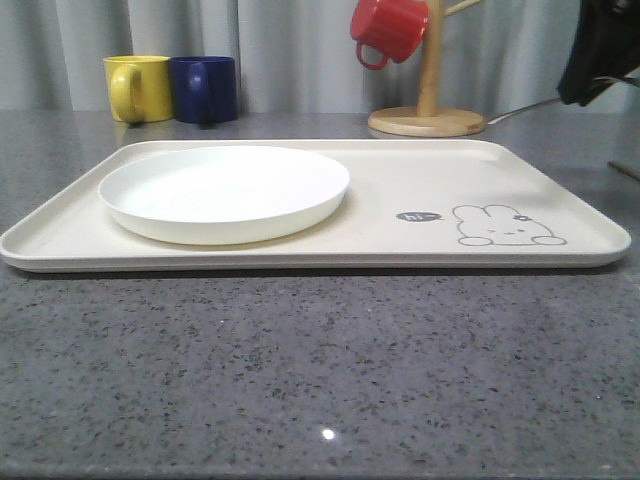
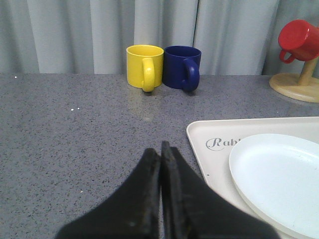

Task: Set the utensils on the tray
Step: 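Carry the fork with the right gripper onto the tray beside the plate and release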

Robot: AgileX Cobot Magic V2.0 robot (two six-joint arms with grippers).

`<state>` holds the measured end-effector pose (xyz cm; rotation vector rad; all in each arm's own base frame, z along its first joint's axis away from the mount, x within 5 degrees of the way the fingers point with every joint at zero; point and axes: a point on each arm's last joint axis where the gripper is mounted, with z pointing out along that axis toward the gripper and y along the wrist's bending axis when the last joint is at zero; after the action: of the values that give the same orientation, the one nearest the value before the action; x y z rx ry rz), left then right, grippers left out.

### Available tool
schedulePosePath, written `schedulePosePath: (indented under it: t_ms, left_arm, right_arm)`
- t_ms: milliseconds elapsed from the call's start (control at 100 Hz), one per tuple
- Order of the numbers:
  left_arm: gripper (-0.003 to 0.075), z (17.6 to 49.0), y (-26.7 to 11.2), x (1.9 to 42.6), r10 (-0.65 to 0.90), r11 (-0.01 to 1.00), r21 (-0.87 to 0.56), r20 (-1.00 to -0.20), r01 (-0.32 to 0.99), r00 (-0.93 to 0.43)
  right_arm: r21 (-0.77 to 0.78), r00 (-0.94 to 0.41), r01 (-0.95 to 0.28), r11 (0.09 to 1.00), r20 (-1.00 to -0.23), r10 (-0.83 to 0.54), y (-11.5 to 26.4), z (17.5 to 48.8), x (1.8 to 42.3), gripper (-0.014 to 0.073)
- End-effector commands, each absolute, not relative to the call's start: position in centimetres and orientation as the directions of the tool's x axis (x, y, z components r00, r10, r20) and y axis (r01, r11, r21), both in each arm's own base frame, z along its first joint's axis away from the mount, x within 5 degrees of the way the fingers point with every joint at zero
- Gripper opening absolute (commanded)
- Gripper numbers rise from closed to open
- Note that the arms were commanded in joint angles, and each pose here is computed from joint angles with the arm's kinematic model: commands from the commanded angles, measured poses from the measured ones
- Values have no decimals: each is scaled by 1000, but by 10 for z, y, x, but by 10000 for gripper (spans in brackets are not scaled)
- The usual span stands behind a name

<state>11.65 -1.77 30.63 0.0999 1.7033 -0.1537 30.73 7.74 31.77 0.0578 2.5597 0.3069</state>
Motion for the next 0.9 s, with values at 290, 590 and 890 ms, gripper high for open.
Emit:
schedulePosePath:
  t_ms: [290,590,890]
  left_arm:
    - [-18,322,-15,118,-48,990,-53,-998,129,-40]
    - [-18,322,-15,118,-48,990,-53,-998,129,-40]
    - [-18,322,-15,118,-48,990,-53,-998,129,-40]
  right_arm:
    - [317,-763,-56,947,-625,164,143,330,303,55]
    - [271,-773,-31,962,-617,149,178,306,303,55]
    - [274,-802,-26,961,-580,144,195,287,304,55]
